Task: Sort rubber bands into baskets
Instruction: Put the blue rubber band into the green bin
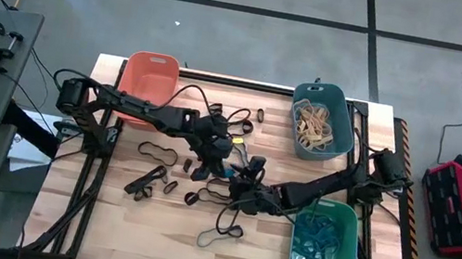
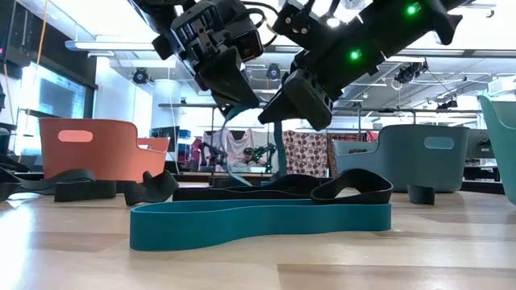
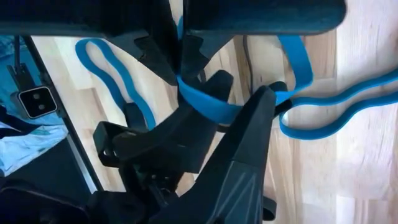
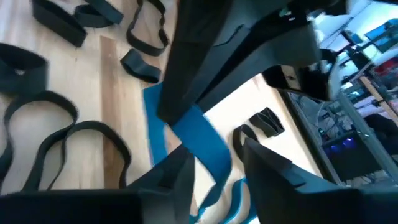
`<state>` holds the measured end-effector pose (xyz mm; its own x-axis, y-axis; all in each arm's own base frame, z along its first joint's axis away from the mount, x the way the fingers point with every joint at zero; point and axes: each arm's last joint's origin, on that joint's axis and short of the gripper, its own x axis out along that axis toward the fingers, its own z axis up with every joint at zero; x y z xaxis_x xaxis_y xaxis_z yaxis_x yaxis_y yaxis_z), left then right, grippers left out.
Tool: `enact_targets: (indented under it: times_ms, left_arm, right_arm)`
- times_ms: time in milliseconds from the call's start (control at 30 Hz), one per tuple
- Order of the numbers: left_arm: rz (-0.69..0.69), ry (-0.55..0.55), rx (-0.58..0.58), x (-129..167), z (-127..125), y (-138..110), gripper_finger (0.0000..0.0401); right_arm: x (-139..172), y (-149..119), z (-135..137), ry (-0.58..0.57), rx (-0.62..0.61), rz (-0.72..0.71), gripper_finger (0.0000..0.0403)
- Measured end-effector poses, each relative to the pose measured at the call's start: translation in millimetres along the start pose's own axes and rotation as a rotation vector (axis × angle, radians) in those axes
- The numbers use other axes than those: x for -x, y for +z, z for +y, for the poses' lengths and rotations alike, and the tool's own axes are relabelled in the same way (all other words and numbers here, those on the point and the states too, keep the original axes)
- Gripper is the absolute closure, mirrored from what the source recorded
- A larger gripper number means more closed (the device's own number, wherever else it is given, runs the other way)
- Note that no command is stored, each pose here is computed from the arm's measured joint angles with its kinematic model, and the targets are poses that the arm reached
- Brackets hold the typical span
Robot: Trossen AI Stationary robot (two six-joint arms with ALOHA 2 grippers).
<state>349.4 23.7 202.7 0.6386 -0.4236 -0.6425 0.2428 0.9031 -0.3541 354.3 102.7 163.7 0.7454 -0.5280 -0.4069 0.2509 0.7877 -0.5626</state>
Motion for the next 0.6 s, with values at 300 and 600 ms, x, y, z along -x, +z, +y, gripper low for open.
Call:
enact_targets:
  times_ms: [300,600]
  left_arm:
    - [0.016,0.012,-0.059,-3,-5,-1,0.0365]
    - [-0.038,0.005,-0.163,-9,-16,5,0.0272]
  right_arm:
    - [13,10,-9,0.028,-0.078,-0.030,0.0396]
    - [58,22,-26,0.085,-0.132,-0.042,0.0399]
